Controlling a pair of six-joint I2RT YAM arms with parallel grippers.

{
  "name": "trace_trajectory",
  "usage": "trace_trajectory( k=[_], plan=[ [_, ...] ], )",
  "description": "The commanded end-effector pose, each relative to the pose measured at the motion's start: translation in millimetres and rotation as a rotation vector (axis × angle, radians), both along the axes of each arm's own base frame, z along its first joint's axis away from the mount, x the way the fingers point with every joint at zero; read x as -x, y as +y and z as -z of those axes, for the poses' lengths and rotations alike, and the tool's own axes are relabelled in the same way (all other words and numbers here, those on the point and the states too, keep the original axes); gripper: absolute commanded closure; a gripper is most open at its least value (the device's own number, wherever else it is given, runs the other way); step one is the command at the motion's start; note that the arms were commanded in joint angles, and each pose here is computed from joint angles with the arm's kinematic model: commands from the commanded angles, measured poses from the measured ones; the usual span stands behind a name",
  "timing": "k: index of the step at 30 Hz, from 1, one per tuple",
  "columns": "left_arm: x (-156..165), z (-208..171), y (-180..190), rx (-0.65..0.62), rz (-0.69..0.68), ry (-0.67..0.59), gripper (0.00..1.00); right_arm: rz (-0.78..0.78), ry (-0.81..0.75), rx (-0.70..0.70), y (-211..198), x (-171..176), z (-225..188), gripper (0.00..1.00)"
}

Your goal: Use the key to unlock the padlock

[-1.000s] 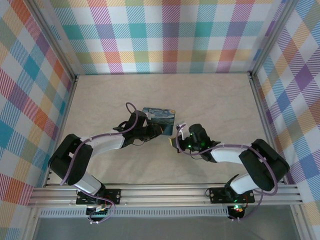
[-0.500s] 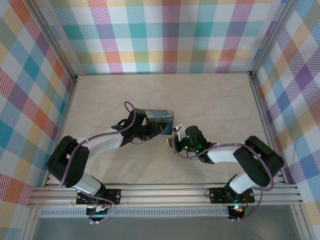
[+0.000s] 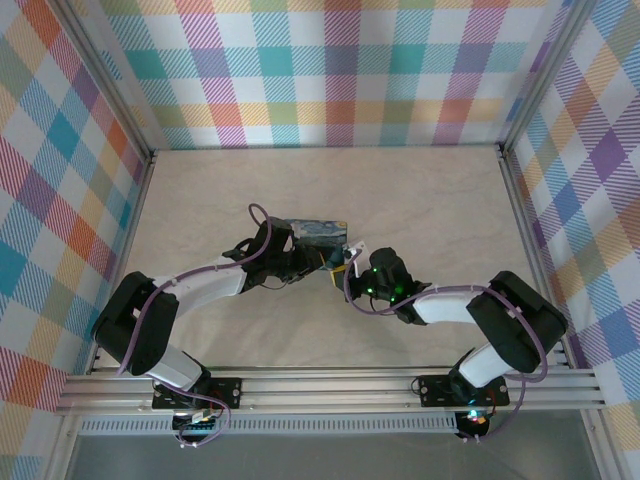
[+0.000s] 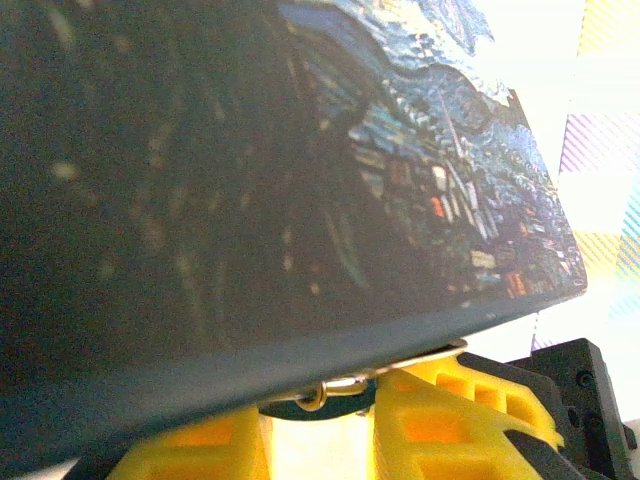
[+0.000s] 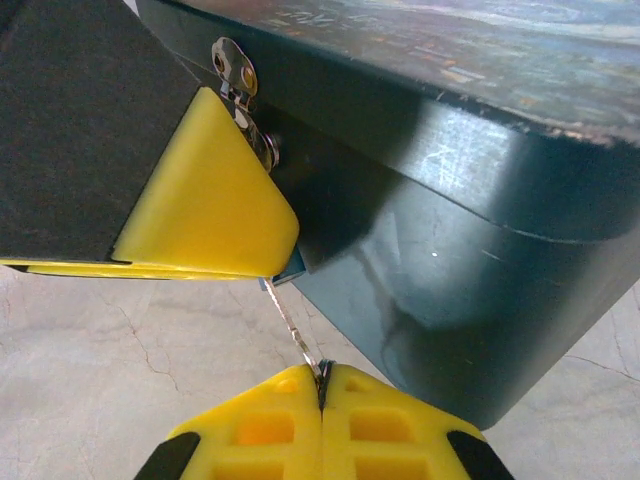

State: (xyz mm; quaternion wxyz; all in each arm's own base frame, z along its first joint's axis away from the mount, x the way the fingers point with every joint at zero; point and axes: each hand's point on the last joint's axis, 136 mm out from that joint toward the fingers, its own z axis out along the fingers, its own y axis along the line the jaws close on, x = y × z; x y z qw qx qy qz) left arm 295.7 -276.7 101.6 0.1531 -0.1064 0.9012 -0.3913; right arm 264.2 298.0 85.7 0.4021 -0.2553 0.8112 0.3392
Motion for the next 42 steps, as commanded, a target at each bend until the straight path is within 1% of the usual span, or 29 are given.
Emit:
trace_trajectory(
  k=[1,10,16,42],
  plan=[
    [-8,-26,-4,0.053,0.0,-0.056,0.77,-0.023,-0.036,-0.019,8,-3,-10,0.99],
    [-9,-27,-2,0.05,-0.007,-0.058,0.77,-0.009,-0.027,0.027,2,-3,1,0.99],
    [-9,-28,-2,0.049,-0.009,-0.062,0.77,-0.006,-0.037,0.034,1,-3,1,0.99],
    [-7,-26,-2,0.052,-0.004,-0.054,0.77,-0.029,-0.063,-0.02,13,-9,-13,0.99]
  ],
)
